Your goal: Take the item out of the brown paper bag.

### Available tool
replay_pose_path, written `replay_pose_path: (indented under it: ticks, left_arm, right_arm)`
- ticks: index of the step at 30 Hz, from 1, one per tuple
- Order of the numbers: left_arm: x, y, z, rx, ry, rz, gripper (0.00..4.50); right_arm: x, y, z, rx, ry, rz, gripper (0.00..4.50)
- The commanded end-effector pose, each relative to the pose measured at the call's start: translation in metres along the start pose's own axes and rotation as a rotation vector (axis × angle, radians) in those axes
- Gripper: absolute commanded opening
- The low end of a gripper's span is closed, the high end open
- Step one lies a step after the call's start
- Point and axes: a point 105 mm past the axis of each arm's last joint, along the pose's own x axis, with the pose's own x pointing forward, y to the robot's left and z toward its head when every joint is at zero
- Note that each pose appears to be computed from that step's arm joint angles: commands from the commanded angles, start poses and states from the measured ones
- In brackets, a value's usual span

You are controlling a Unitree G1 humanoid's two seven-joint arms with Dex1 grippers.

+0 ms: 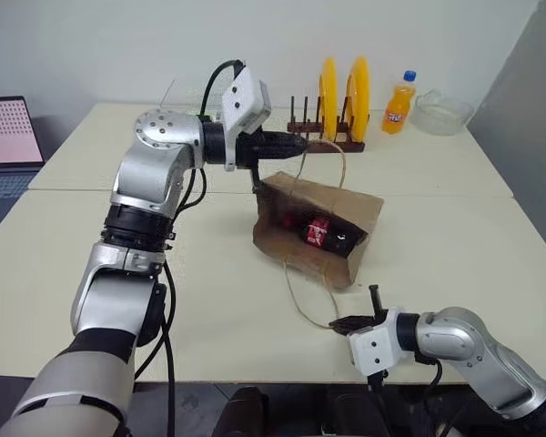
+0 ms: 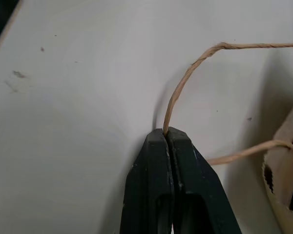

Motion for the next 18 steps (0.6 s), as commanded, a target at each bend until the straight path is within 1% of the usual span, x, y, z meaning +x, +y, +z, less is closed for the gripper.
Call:
replay_pose_path:
  ticks: [1,4,6,9,12,15,18]
  left_arm:
    - [-0.002,-0.008,0.014,0.027,-0.036,-0.028,0.0]
    - [-0.001,-0.01,0.013,0.018,-0.039,-0.035,0.0]
    - [0.0,-0.011,0.013,0.015,-0.04,-0.039,0.0]
    - [0.002,-0.011,0.013,0.009,-0.044,-0.039,0.0]
    - [0.004,-0.011,0.011,0.005,-0.046,-0.039,0.0]
    - [0.006,-0.009,0.011,0.0,-0.052,-0.036,0.0]
    - [0.01,-0.005,0.012,-0.009,-0.062,-0.029,0.0]
  right_arm:
    - [-0.01,-0.008,0.011,0.0,-0.045,-0.05,0.89]
    - [-0.021,-0.015,0.02,-0.005,-0.082,-0.093,1.92]
    - [-0.033,-0.02,0.027,0.03,-0.119,-0.124,2.55]
    - [-0.056,-0.023,0.046,0.12,-0.226,-0.134,2.55]
    - [-0.072,-0.031,0.066,0.161,-0.304,-0.138,2.55]
    - [-0.074,-0.048,0.077,0.185,-0.337,-0.189,2.55]
    - [-0.059,-0.082,0.074,0.212,-0.315,-0.302,2.55]
